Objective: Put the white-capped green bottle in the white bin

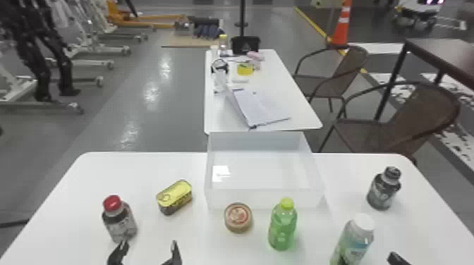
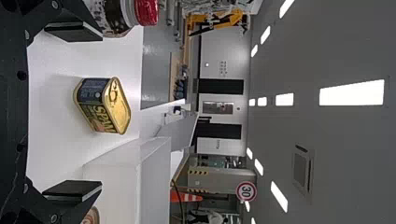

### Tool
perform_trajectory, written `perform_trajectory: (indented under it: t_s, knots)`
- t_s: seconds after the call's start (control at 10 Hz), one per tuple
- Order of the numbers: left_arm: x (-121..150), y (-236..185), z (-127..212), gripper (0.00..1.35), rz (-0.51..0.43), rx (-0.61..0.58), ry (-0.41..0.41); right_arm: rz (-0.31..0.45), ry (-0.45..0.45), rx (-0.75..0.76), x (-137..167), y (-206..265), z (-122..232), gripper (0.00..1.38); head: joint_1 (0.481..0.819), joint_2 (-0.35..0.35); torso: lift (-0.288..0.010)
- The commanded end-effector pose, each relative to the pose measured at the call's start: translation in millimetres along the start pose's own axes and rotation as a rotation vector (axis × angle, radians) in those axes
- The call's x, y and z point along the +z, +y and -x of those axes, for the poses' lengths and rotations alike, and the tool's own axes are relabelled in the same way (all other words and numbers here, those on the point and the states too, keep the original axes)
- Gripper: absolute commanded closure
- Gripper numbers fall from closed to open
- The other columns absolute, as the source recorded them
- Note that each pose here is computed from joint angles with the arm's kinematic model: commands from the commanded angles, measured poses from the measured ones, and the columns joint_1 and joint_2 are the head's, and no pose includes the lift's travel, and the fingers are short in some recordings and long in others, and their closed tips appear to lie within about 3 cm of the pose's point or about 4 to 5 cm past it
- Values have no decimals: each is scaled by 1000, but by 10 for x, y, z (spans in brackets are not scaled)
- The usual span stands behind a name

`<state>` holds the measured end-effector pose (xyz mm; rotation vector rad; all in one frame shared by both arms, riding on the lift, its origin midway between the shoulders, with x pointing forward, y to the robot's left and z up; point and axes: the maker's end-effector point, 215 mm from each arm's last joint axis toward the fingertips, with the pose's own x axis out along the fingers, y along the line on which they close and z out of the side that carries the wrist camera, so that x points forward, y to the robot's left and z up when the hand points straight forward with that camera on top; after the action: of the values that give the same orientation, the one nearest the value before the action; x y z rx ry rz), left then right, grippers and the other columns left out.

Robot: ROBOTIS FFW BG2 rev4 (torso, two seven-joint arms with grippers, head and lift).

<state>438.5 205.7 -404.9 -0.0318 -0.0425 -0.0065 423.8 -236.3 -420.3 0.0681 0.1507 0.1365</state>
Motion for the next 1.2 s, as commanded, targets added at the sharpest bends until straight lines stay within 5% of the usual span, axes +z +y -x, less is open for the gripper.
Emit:
perform_trajectory:
  t_s: [0.0,1.1]
  knots:
    - [-2,-7,0,176,3,2,0,2,-2,0,11,1,-7,108,549,0,-100]
    - [43,-20,-19,176,17,1,-20,13,-6,40,-9,-10,-199,117,549,0,-100]
